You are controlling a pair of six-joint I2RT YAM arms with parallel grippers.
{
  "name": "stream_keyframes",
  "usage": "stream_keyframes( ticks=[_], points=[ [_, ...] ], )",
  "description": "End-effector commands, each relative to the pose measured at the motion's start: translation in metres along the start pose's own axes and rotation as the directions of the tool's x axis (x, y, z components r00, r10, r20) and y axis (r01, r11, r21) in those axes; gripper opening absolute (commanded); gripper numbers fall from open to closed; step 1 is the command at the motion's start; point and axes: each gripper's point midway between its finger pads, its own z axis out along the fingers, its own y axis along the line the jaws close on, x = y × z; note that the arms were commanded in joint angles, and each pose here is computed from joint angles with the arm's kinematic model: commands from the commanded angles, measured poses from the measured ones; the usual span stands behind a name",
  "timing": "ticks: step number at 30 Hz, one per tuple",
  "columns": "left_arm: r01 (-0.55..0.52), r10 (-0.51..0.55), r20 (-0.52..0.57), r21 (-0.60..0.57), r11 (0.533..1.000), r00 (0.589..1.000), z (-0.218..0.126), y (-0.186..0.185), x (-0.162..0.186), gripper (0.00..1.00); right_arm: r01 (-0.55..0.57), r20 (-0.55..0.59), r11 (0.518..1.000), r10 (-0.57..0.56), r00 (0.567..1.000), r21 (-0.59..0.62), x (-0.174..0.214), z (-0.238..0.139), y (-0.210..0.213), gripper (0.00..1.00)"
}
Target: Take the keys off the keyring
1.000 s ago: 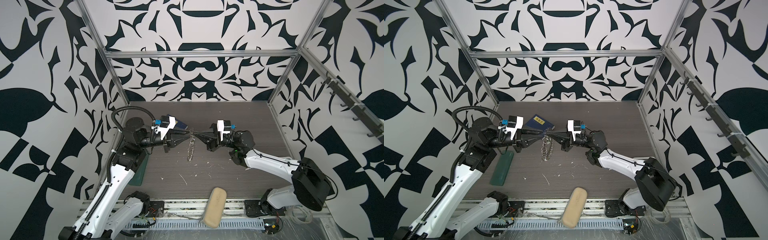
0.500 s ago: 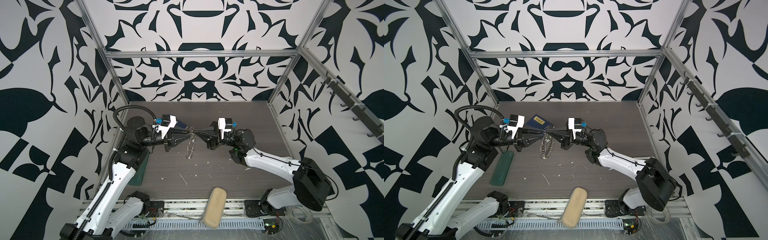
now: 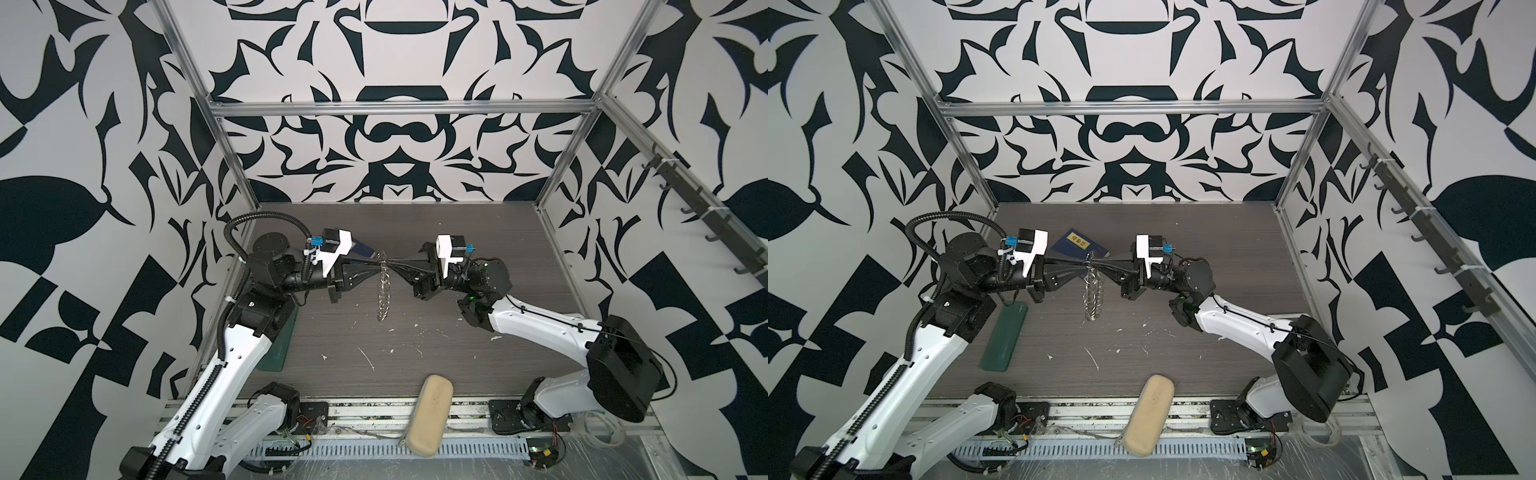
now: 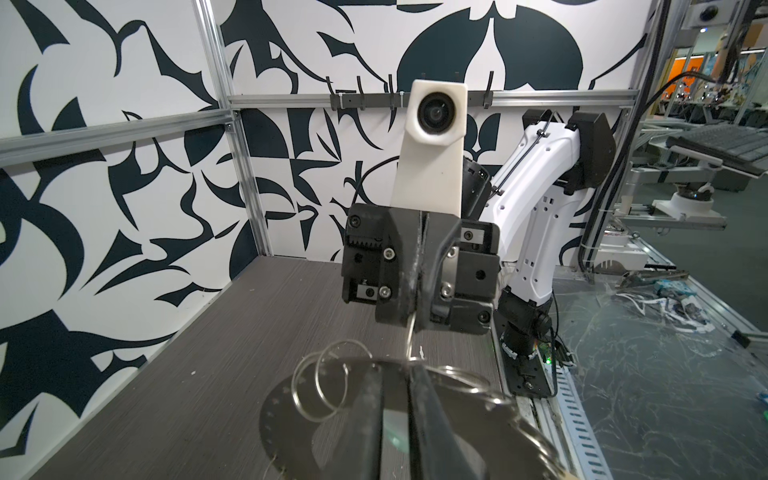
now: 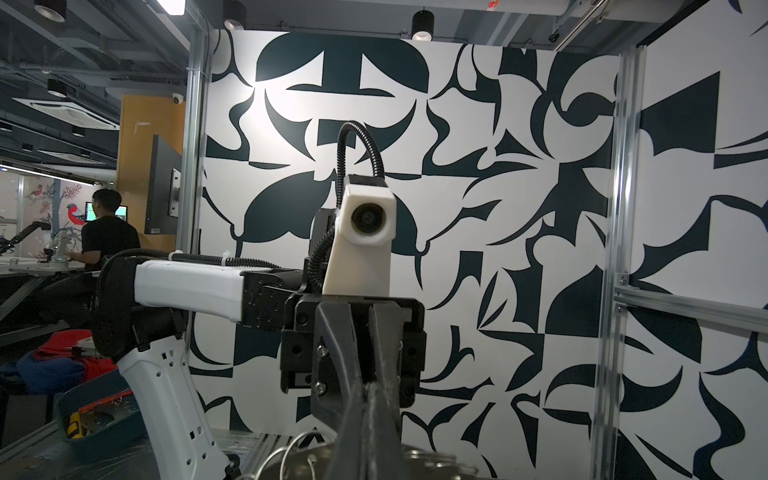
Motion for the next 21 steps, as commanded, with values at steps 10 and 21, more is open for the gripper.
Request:
stream_keyframes(
  ticks=[10, 21],
  points=[
    [-0.007, 0.007, 0.021, -0.002, 1.0, 1.0, -0.0008, 0.0018, -0.007, 0.12, 0.076, 0.089, 0.996, -0.071, 0.994, -0.052, -0.0354, 0.0068, 0.0129, 0.0],
    [-0.008, 0.008, 0.025, 0.008, 1.0, 1.0, -0.0011, -0.0009, -0.0074, 0.16, 0.071, 0.087, 0.996, -0.066, 0.994, -0.056, -0.034, 0.0086, 0.012, 0.0]
  ],
)
